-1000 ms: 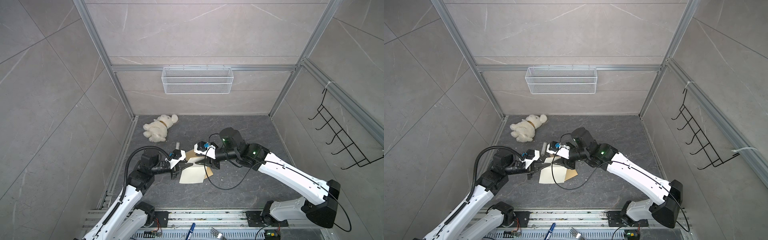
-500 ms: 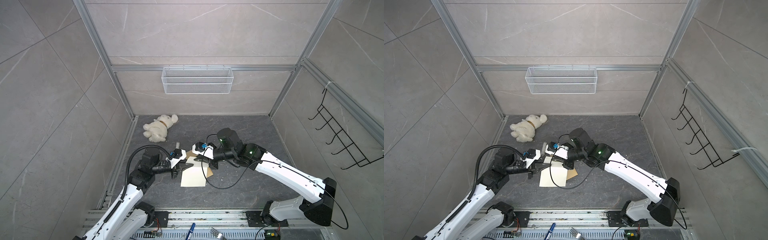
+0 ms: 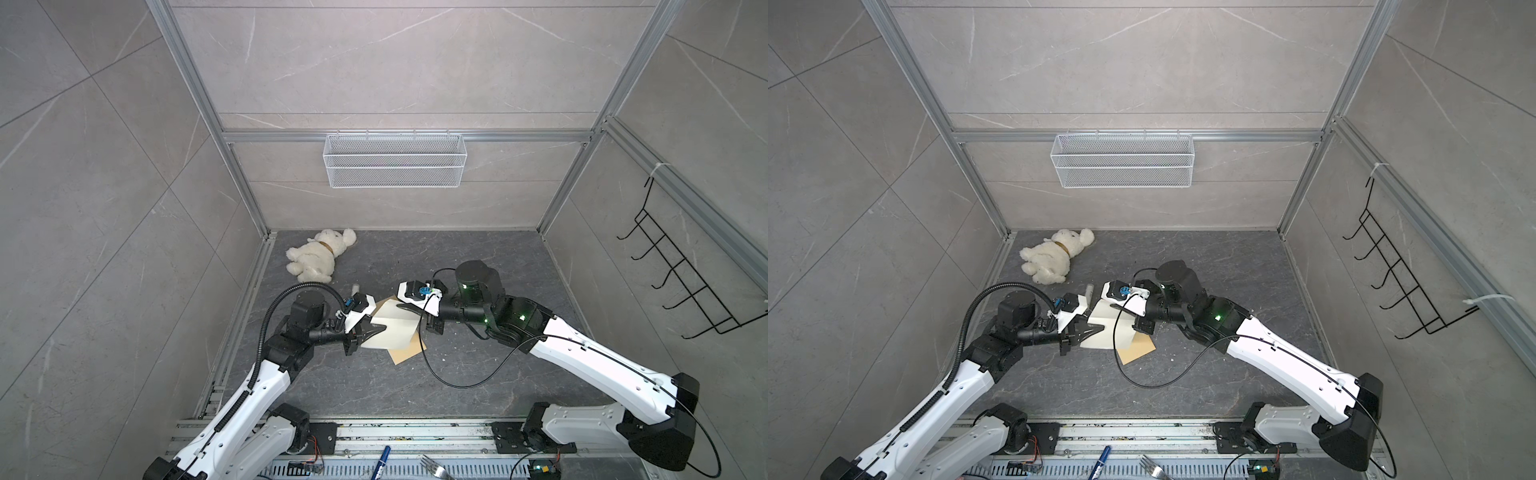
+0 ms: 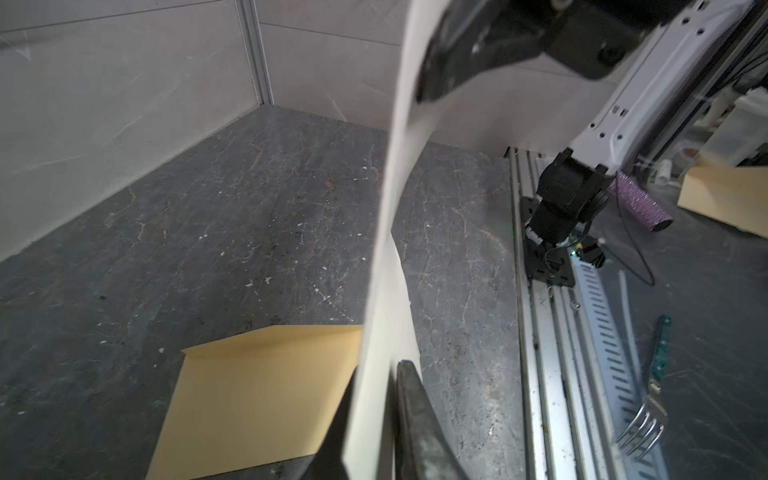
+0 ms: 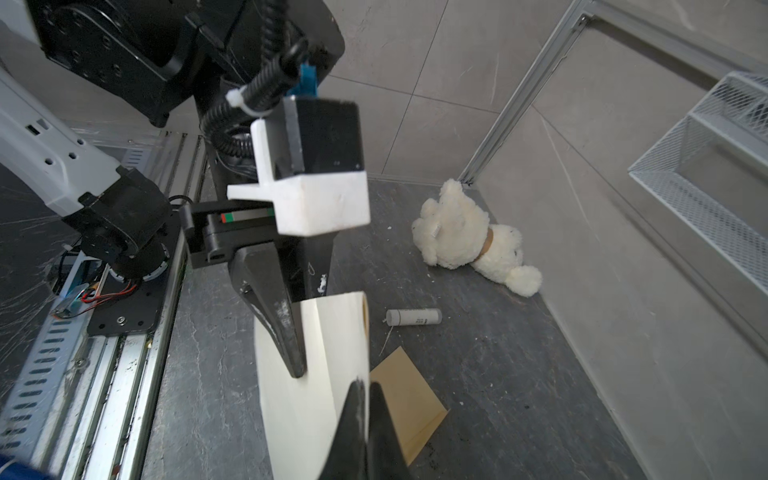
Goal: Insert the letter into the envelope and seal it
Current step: 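Grasp the letter's free edge with the left gripper, holding it with both grippers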
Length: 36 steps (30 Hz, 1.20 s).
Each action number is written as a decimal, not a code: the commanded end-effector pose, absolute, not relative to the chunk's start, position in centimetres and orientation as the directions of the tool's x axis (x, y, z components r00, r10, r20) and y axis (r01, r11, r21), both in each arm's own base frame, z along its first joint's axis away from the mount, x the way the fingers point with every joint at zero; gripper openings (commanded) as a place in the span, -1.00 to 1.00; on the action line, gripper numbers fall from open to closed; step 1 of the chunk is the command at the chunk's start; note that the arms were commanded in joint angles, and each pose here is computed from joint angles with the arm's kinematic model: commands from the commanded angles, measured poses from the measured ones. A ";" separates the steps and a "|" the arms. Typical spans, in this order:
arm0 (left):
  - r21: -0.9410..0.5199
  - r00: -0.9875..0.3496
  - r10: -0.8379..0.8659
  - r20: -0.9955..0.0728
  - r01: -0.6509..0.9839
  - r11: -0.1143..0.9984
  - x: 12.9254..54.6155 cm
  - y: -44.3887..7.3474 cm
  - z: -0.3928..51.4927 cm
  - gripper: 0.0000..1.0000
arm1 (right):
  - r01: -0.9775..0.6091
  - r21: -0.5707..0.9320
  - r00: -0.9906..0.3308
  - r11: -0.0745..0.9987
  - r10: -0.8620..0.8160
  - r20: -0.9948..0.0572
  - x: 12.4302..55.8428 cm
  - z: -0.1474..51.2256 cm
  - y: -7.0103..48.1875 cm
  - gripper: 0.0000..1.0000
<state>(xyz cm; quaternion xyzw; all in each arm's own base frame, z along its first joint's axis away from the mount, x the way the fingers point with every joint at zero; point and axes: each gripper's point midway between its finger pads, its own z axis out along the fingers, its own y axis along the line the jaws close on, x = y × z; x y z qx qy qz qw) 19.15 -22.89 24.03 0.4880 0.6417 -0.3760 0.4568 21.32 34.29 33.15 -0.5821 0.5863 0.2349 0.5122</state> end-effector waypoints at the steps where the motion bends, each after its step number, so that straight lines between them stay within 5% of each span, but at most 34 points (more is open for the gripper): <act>1: -0.016 -0.086 0.274 -0.958 0.969 0.248 19.5 -23.0 25.7 -0.94 | -0.904 -0.351 0.227 0.246 -0.420 -0.879 21.7 33.9 34.3 -1.00; 9: -0.040 -0.115 0.283 -0.952 0.966 0.257 19.8 -23.1 25.3 -1.00 | -0.877 -0.384 0.243 0.289 -0.423 -0.873 22.6 34.0 34.0 -1.00; 13: -0.043 -0.125 0.289 -0.949 0.961 0.274 20.1 -23.0 25.1 -0.70 | -0.849 -0.411 0.255 0.332 -0.424 -0.869 23.2 34.3 33.5 -1.00; 17: -0.047 -0.134 0.296 -0.946 0.958 0.284 20.3 -22.9 24.9 -0.67 | -0.833 -0.423 0.267 0.358 -0.409 -0.873 23.2 34.7 33.0 -1.00; 21: -0.052 -0.140 0.297 -0.945 0.957 0.284 20.3 -22.9 24.9 -1.00 | -0.841 -0.412 0.265 0.351 -0.397 -0.879 22.9 35.0 32.9 -1.00; 36: -0.063 -0.151 0.294 -0.944 0.955 0.288 20.4 -23.0 24.9 -1.00 | -0.872 -0.387 0.249 0.301 -0.408 -0.878 22.2 33.8 33.3 -1.00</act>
